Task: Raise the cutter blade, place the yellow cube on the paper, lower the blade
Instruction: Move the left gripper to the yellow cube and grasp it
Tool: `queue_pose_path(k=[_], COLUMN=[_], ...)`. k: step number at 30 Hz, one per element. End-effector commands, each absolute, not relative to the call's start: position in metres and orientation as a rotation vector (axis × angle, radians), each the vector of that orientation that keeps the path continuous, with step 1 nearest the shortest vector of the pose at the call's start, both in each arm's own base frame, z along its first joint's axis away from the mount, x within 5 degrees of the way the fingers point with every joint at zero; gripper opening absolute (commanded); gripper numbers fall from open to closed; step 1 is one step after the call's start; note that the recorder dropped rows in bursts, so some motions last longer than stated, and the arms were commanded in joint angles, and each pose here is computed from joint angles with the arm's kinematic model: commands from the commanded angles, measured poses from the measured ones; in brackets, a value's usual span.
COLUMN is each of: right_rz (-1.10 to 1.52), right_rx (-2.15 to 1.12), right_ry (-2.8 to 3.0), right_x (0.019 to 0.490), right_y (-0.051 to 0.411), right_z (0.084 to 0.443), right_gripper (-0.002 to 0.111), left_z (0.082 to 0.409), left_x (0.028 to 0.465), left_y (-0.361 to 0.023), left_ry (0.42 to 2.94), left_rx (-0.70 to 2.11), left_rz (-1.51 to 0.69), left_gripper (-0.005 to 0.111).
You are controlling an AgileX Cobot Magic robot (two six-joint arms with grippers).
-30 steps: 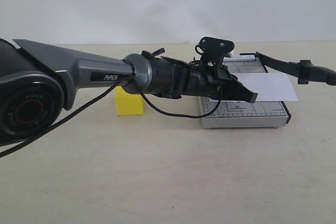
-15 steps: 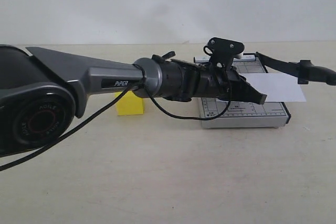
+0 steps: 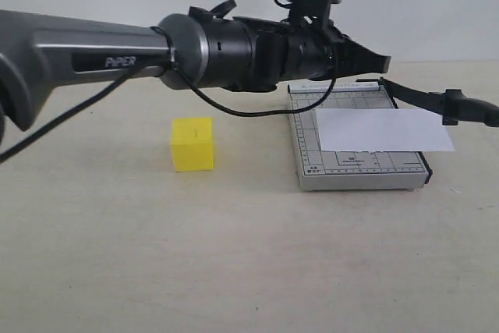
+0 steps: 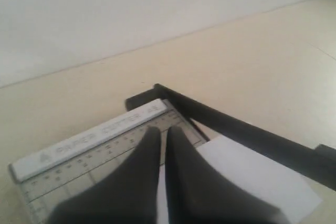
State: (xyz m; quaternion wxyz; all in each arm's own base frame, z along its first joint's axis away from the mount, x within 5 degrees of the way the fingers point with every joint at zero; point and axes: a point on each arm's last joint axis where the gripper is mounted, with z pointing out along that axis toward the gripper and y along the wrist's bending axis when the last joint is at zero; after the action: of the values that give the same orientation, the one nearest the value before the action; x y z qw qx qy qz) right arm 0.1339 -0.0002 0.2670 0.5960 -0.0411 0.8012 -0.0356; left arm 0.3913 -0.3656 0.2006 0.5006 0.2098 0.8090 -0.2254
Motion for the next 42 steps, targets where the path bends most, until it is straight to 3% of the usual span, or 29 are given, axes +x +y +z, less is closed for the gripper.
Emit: queue_pose_path(k=[1, 7, 16, 20, 26, 28, 34, 42], right_rz=[-0.082, -0.081, -0.064, -0.06, -0.058, -0.058, -0.058, -0.05], right_rx=[-0.09, -0.088, -0.067, -0.061, -0.059, -0.059, -0.059, -0.047], right_ry=[1.861, 1.864, 1.865, 1.865, 1.867, 1.867, 1.867, 1.867], right_x=[0.134, 0.134, 0.134, 0.134, 0.134, 0.134, 0.134, 0.134], right_y=[-0.001, -0.001, 0.0, 0.0, -0.001, -0.001, -0.001, -0.001], right_z=[0.267, 0.267, 0.267, 0.267, 0.267, 0.267, 0.267, 0.267], right_gripper=[0.0, 0.0, 0.0, 0.0, 0.0, 0.0, 0.0, 0.0], left_z=[0.215, 0.239, 0.23, 0.222, 0.203, 0.196, 0.172, 0.146], left_x=[0.375, 0.32, 0.255, 0.251, 0.256, 0.259, 0.275, 0.298], left_y=[-0.329, -0.261, -0.205, -0.207, -0.21, -0.209, -0.204, -0.223], left_ry=[2.045, 1.974, 2.064, 2.111, 2.161, 2.176, 2.127, 2.084], left_rx=[0.246, 0.145, 0.172, 0.211, 0.154, 0.118, -0.004, 0.117], left_rz=[-0.425, -0.342, -0.384, -0.41, -0.386, -0.375, -0.205, -0.112], left_gripper=[0.004, 0.004, 0.006, 0.027, 0.093, 0.105, 0.106, 0.106])
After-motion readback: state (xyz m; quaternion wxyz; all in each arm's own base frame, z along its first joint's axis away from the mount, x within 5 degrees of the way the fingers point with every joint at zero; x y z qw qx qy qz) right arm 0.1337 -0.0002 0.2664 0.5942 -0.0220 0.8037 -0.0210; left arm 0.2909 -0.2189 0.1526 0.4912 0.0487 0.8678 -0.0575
